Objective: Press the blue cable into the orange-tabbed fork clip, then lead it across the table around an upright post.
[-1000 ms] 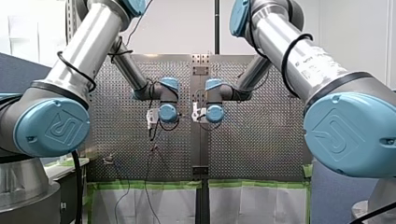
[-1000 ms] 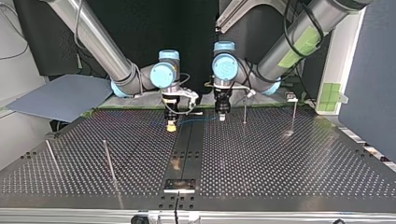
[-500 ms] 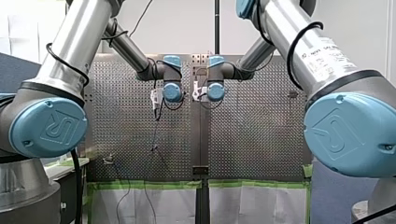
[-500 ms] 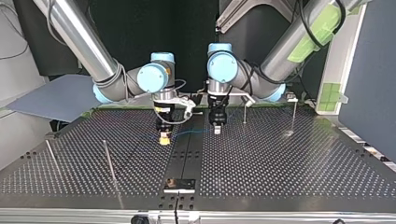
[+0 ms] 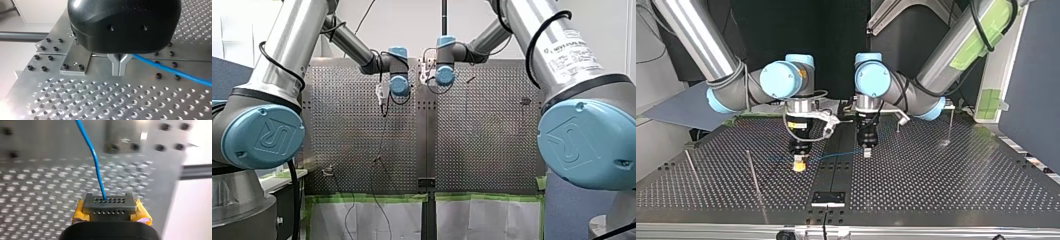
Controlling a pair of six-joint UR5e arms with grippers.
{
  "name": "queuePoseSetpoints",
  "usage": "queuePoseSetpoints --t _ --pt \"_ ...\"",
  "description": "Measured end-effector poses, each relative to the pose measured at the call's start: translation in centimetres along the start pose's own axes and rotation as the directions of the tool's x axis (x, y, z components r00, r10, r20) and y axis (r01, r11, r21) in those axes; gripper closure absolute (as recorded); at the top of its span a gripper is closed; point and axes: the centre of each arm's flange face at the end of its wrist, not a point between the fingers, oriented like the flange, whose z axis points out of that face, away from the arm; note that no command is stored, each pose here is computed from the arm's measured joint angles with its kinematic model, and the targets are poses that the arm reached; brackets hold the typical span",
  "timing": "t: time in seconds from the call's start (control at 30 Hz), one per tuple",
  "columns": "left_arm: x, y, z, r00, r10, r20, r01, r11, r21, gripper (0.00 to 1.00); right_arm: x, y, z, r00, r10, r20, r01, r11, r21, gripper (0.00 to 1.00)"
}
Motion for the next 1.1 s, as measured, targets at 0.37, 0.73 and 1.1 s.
queuePoseSetpoints --t 0.37,0.73,1.1 --pt "-3.1 -1.4 1.0 0.9998 -0.008 0.020 0.008 0.9999 0.014 1.00 7.7 1.4 -0.5 0.9965 0.022 -0.081 -0.024 0.9996 -0.018 1.00" --pt "-6.3 -3.5 1.4 0.9990 -0.023 0.038 0.021 0.9987 0.046 1.00 13.8 5.0 -1.7 0.9909 0.026 -0.132 -0.036 0.9966 -0.074 1.00" --pt "-9.4 -5.9 1.8 0.9971 -0.044 0.062 0.039 0.9949 0.093 1.00 14.7 7.7 -1.3 0.9920 0.020 -0.125 -0.035 0.9929 -0.114 1.00"
